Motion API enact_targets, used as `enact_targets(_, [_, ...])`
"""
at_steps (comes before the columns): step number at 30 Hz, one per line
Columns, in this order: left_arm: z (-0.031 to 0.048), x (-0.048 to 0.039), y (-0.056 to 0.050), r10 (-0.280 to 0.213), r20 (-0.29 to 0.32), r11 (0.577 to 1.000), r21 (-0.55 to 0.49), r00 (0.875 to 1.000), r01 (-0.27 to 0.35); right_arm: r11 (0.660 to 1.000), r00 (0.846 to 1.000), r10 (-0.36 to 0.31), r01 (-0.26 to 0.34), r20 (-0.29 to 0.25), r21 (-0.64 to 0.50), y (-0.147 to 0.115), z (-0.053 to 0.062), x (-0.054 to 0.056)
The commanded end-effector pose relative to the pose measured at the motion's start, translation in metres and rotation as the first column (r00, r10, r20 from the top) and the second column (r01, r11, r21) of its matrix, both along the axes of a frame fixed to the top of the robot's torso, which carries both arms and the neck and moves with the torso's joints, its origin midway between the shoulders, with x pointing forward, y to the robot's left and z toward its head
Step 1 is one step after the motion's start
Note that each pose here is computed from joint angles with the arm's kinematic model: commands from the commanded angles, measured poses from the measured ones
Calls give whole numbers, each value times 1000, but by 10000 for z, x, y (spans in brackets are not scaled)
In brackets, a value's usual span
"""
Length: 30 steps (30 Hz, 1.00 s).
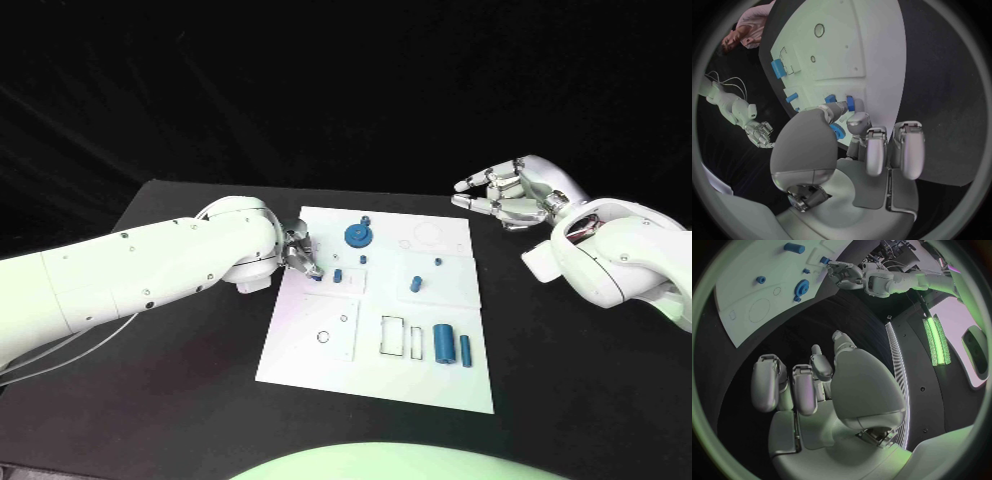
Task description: Assemble the parts on the task board
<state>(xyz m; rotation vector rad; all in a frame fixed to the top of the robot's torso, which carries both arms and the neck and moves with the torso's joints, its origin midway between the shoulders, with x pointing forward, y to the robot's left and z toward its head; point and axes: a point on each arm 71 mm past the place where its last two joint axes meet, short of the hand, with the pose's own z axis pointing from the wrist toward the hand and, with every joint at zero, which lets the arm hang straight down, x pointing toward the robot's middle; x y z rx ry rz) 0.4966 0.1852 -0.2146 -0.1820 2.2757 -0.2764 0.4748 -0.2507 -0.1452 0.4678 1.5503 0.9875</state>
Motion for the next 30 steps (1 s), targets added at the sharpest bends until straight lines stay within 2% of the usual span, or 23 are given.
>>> enact_targets(1, [-23,-14,8,-8,-14,1000,24,1000,8,1000,1000,22,-22,3,-6,17,-3,-7])
enact_targets(17, [-29,-25,-48,-25,-28,999,24,999,26,1000,1000,21,-21,3,-6,15,-2,-11])
enact_targets(30, [-33,-12,-44,-8,-28,999,35,1000,9,1000,1000,19,-19,4,-5,11,1,-15])
